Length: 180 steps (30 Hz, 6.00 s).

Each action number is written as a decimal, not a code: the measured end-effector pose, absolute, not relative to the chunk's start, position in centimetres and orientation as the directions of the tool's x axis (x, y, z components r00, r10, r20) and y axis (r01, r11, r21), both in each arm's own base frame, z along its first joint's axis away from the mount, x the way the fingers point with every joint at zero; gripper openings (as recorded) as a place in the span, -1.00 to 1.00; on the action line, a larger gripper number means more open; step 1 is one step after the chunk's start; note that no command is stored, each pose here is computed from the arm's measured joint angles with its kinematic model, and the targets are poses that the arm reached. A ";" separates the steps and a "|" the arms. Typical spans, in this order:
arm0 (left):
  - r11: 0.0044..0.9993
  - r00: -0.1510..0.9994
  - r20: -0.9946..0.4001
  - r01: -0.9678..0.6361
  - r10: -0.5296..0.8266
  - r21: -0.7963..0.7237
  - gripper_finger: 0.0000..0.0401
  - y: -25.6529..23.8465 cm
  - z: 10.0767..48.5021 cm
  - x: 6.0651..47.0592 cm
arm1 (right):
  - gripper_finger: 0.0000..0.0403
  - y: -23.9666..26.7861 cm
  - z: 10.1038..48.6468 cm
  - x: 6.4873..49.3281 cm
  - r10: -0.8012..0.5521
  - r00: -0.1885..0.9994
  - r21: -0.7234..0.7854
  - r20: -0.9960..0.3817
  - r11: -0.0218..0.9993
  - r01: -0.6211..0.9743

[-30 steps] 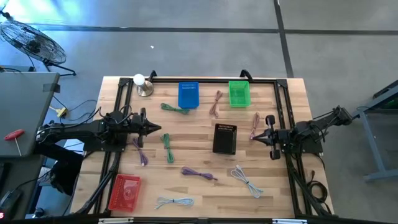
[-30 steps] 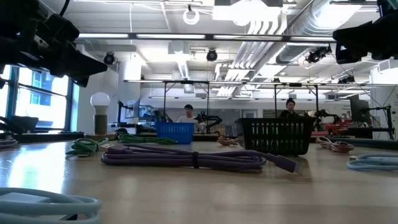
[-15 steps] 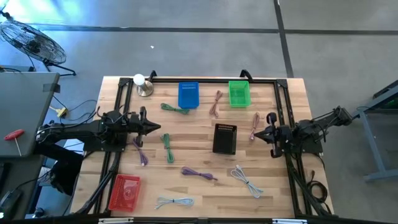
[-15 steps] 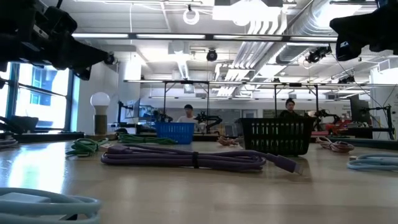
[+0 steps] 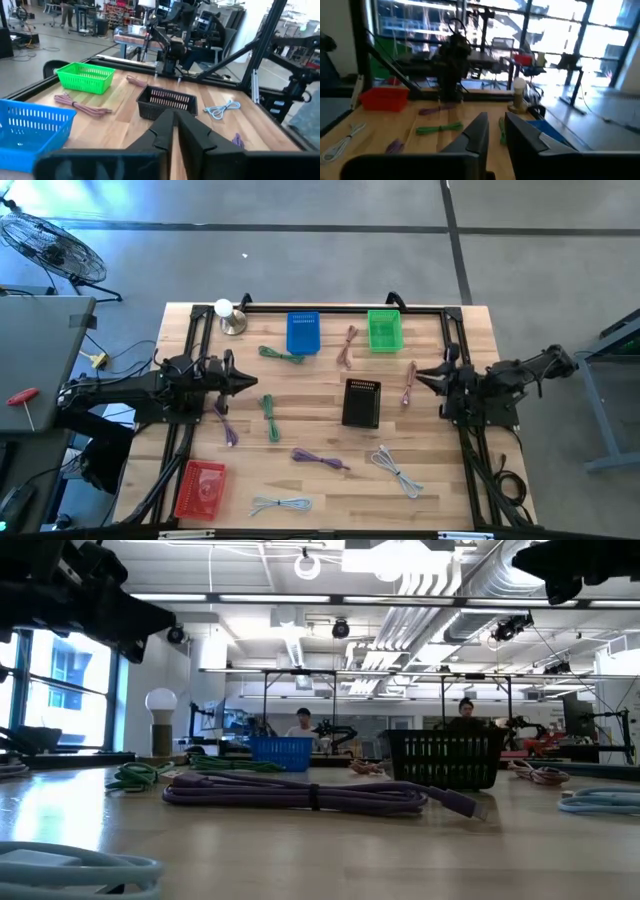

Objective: Pick & Place USB Port
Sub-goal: Put the right pink charger cable into the red bin

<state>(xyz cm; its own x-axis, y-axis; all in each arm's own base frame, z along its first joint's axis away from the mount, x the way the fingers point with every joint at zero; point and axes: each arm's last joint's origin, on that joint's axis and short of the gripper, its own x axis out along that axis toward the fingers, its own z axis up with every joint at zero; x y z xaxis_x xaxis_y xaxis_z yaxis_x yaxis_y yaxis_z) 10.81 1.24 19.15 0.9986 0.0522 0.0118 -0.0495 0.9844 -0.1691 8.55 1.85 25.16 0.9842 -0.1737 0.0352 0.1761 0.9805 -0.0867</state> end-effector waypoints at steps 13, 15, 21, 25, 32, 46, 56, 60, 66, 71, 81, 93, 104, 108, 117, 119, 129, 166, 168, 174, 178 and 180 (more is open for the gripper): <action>0.961 0.985 0.000 -0.165 0.170 -0.224 -0.06 1.6 19.1 10.8 | -0.20 1.4 31.4 8.7 -0.358 0.914 0.104 -0.189 0.919 0.381; 0.960 0.985 0.000 -0.169 0.173 -0.224 0.00 1.6 19.1 10.8 | -0.20 1.3 32.1 8.6 -0.397 0.889 0.133 -0.230 0.892 0.433; 0.956 0.985 0.001 -0.168 0.174 -0.242 0.04 1.6 19.1 10.8 | -0.22 1.2 32.8 9.0 -0.511 0.765 0.197 -0.393 0.765 0.613; 0.956 0.985 0.006 -0.167 0.174 -0.242 0.04 1.6 19.2 10.8 | -0.23 0.7 32.3 9.2 -0.560 0.629 0.290 -0.539 0.578 0.763; 0.954 0.983 0.011 -0.176 0.184 -0.243 0.04 1.6 19.2 10.8 | -0.32 0.0 31.0 11.1 -0.529 0.431 0.226 -0.730 0.409 0.884; 0.958 0.989 -0.041 -0.148 0.142 -0.246 0.04 1.5 18.7 10.8 | -0.22 -2.4 27.2 16.5 -0.339 0.129 0.036 -0.932 0.266 0.963; 0.956 0.992 -0.046 -0.127 0.119 -0.265 0.04 1.4 18.7 10.8 | -0.25 -5.1 25.1 18.3 -0.233 0.003 -0.045 -0.972 0.199 0.979; 0.960 0.996 -0.048 -0.091 0.081 -0.266 0.04 1.3 18.7 10.8 | -0.26 -6.3 24.3 19.0 -0.217 -0.011 -0.055 -0.976 0.198 0.979; 0.961 0.998 -0.057 -0.031 0.016 -0.274 0.04 1.1 18.6 10.8 | -0.26 -7.8 22.6 20.1 -0.180 -0.006 -0.056 -0.984 0.274 0.960; 0.961 0.998 -0.062 -0.009 -0.009 -0.276 0.04 1.1 18.5 10.8 | -0.26 -7.8 18.7 19.5 -0.116 0.024 -0.004 -0.993 0.238 0.971; 0.961 0.998 -0.061 -0.020 0.003 -0.275 0.04 1.1 18.5 10.8 | -0.25 -7.3 13.6 17.6 -0.084 0.099 0.091 -0.992 0.090 0.992; 0.960 0.997 -0.059 -0.063 0.049 -0.272 0.04 1.2 18.6 10.8 | -0.42 -7.5 13.2 17.3 -0.118 0.084 0.057 -0.989 0.218 0.974; 0.966 0.993 -0.067 -0.109 0.096 -0.233 0.04 1.4 18.5 10.8 | -0.93 -7.8 13.3 17.4 -0.200 0.073 0.005 -0.977 0.319 0.948; 0.967 0.992 -0.066 -0.119 0.107 -0.227 0.04 1.4 18.5 10.8 | -0.95 -7.8 13.3 17.4 -0.193 0.076 0.010 -0.978 0.323 0.946; 0.982 0.990 -0.057 -0.132 0.125 -0.133 0.04 1.5 18.6 10.8 | -0.96 -5.2 15.5 18.4 -0.128 0.207 0.141 -0.970 0.396 0.907; 0.984 0.991 -0.054 -0.131 0.125 -0.120 0.04 1.5 18.6 10.8 | -0.96 -4.4 16.9 18.9 -0.127 0.245 0.170 -0.961 0.427 0.888; 0.998 0.985 0.172 -0.024 0.033 -0.052 0.04 1.2 20.8 10.7 | -0.96 0.2 27.2 23.1 -0.298 0.579 0.228 -0.759 0.712 0.665; 0.942 0.939 0.166 0.321 -0.302 -0.097 0.17 2.5 26.9 27.2 | -0.96 2.8 29.6 31.8 0.033 0.976 0.007 -0.217 0.999 -0.033; 0.938 0.934 0.164 0.334 -0.316 -0.097 0.17 2.5 27.0 27.8 | -0.96 2.8 29.5 31.8 0.033 0.974 0.005 -0.226 0.999 -0.032; 0.938 0.931 0.181 0.336 -0.317 -0.088 0.17 2.7 27.8 28.7 | -0.96 2.7 29.3 31.7 0.016 0.968 -0.001 -0.249 1.000 -0.017; 0.938 0.934 0.169 0.332 -0.314 -0.095 0.17 2.7 27.6 29.1 | -0.96 2.7 29.3 31.7 0.015 0.967 -0.002 -0.253 1.000 -0.015; 0.945 0.941 0.169 0.313 -0.294 -0.099 0.15 2.8 27.6 29.1 | -0.96 2.7 29.2 31.7 0.014 0.965 -0.002 -0.261 1.000 -0.015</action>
<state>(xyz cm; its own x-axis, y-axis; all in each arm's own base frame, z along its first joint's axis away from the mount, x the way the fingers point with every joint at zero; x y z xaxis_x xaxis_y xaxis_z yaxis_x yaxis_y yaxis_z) 29.14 2.80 27.63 0.9409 -0.2935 0.1692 0.3125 0.9447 -0.0991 31.72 2.69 29.17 0.9652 0.0137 -0.2612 -0.0149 0.9999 -0.0024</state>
